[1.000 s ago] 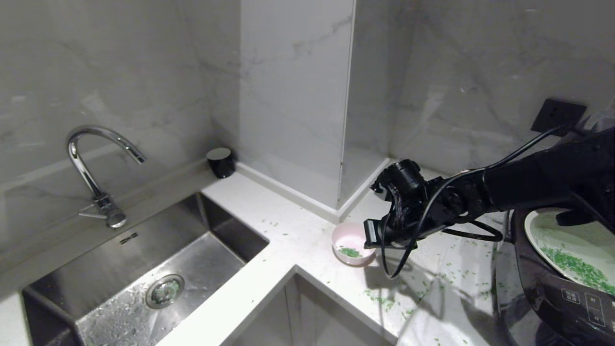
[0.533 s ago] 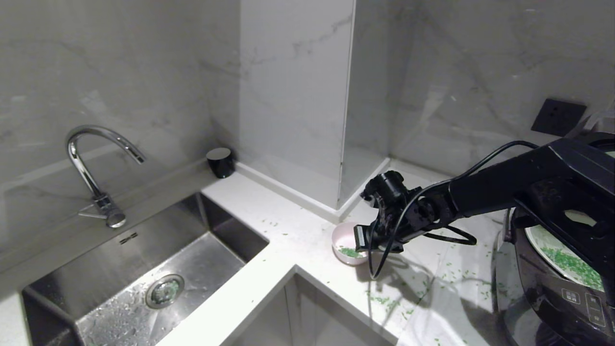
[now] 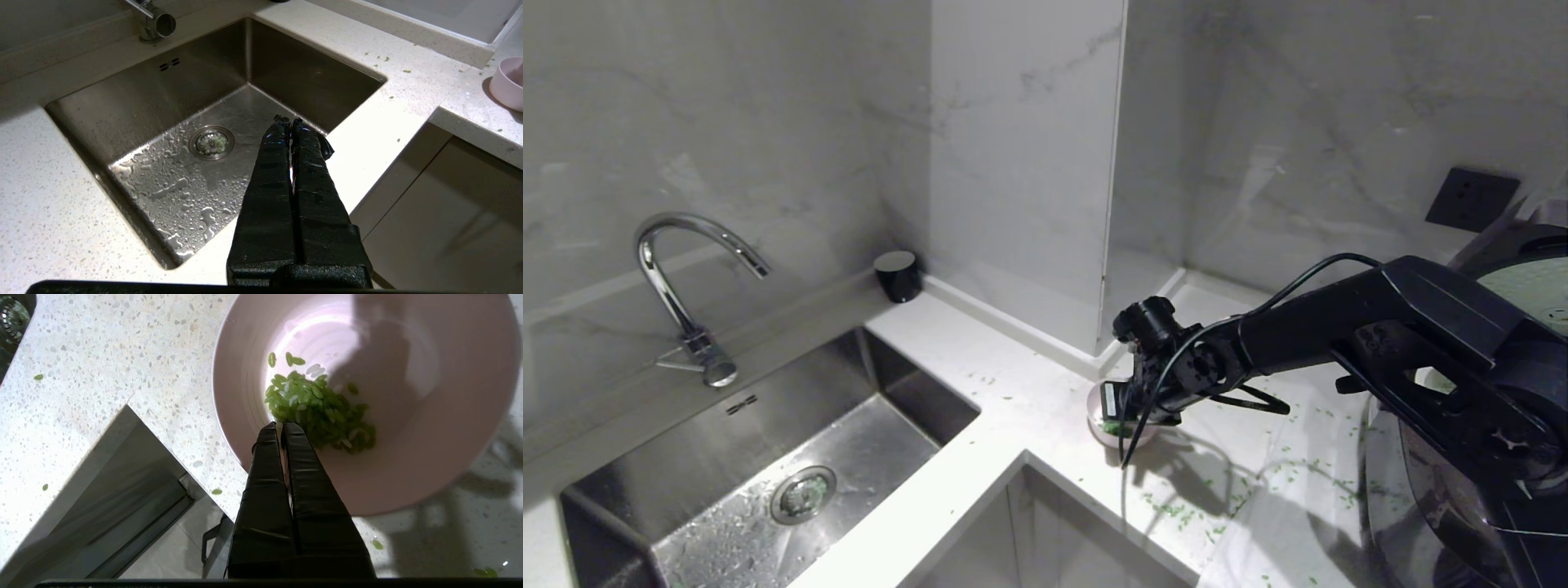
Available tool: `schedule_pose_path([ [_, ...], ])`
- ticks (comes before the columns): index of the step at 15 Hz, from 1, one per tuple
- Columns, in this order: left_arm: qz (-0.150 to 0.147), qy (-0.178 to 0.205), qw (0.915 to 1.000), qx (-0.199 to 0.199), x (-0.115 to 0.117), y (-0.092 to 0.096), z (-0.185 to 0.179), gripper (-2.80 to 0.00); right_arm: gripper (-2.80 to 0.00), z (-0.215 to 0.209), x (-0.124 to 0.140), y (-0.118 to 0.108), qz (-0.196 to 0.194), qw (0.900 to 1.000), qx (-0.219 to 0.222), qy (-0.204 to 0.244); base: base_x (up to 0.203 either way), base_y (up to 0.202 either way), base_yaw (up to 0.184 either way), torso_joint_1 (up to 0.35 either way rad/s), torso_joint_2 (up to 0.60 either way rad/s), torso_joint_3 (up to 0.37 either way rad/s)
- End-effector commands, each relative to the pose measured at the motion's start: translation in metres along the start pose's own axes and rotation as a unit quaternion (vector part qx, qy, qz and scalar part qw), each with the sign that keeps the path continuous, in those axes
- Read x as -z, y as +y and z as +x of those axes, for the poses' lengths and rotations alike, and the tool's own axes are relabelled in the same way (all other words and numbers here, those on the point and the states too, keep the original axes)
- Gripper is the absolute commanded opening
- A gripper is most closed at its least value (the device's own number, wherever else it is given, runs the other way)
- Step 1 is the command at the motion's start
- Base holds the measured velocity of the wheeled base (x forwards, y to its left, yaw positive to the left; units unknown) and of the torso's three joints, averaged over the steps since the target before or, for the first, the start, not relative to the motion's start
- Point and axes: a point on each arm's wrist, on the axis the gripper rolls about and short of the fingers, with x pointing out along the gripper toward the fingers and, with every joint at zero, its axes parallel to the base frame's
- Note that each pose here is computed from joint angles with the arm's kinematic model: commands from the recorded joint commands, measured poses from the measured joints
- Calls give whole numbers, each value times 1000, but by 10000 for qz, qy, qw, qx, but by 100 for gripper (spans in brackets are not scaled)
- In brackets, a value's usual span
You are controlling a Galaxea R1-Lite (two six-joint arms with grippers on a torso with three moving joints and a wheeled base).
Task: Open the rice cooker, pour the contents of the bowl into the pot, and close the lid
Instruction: Turn on the tap
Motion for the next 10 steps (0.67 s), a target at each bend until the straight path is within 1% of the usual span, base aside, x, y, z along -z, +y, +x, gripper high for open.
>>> schedule_pose_path([
  [1, -2, -3, 10000, -3, 0, 0, 0, -280, -280, 7, 3, 7, -55, 10000, 15, 17, 0, 0, 0, 0, 0, 0],
  [6, -2, -3, 10000, -3, 0, 0, 0, -280, -280, 10, 4, 8, -70, 10000, 19, 41, 0, 0, 0, 0, 0, 0],
  [10, -10, -3, 10000, -3, 0, 0, 0, -280, -280, 10, -2, 14, -101, 9999, -45, -65, 0, 0, 0, 0, 0, 0],
])
